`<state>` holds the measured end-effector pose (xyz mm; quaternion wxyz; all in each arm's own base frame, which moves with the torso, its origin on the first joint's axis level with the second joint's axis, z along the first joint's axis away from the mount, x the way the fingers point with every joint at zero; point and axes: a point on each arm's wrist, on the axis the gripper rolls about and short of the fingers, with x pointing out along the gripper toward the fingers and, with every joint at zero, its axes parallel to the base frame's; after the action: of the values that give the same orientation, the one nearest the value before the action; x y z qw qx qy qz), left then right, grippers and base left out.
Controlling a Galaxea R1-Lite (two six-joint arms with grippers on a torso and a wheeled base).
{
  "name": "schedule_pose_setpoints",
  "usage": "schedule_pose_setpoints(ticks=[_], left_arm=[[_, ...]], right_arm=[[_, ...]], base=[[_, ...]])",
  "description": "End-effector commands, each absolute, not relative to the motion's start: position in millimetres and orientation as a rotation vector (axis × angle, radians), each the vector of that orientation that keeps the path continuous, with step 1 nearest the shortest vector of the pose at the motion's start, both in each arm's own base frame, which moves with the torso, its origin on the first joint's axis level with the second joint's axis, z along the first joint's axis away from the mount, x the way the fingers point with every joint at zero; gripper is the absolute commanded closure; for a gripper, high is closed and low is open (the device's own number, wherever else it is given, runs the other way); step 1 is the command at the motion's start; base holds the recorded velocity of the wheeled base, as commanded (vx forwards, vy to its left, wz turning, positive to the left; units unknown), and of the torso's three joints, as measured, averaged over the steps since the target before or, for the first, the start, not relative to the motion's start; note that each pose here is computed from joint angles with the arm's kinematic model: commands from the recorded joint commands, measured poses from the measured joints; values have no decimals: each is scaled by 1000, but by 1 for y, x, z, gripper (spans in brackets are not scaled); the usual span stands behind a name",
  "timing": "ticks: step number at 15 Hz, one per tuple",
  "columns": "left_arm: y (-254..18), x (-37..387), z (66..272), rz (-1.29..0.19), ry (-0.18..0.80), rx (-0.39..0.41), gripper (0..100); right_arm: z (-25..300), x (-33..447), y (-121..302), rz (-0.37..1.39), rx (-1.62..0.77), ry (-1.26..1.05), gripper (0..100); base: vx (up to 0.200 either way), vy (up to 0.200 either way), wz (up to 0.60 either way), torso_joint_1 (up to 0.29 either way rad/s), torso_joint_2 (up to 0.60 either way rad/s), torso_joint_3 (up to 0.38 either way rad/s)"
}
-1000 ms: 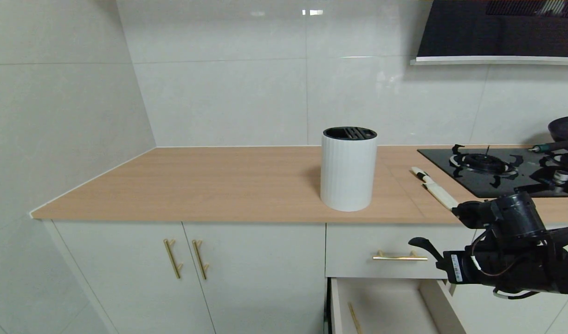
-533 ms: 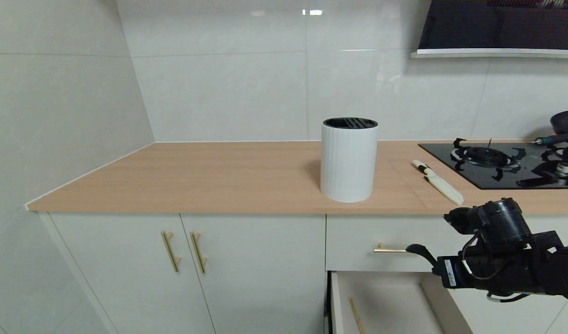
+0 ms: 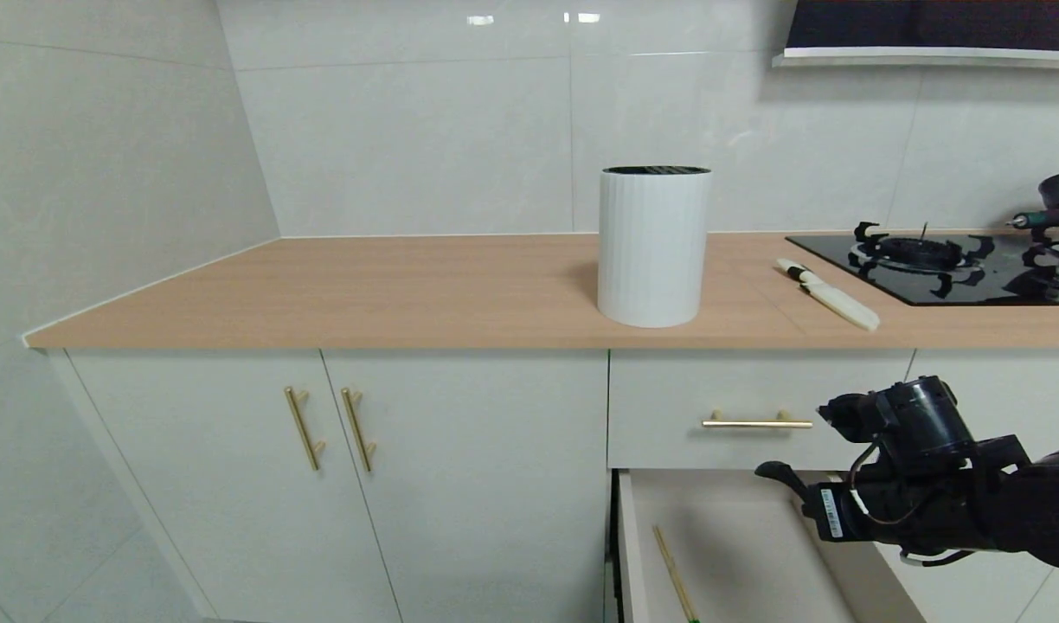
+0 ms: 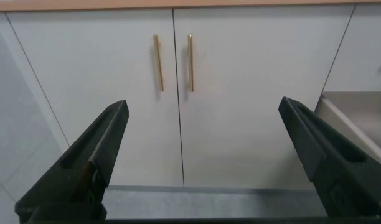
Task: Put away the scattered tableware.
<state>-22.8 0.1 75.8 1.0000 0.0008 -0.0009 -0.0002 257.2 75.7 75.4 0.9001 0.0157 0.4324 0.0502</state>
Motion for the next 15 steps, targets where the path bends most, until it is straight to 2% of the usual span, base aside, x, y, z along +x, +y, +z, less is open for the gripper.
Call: schedule_pose_setpoints(ticks=[1,6,11,15], left_arm=[[0,-23,76,0,-2,2,0],[0,-23,76,0,-2,2,0],[0,-23,76,0,-2,2,0],[0,-23,76,0,-2,2,0]], right_arm=[[68,259,76,89,21,918,100],[62,261,76,84,16,937,100],[59,263,77,83,15,938,100],[40,271,79,79,11,951,100]], base=[[0,0,0,-163,437,305],[0,0,0,-140,451,318],[0,0,0,4,37,14],[0,0,0,-60,96,71]])
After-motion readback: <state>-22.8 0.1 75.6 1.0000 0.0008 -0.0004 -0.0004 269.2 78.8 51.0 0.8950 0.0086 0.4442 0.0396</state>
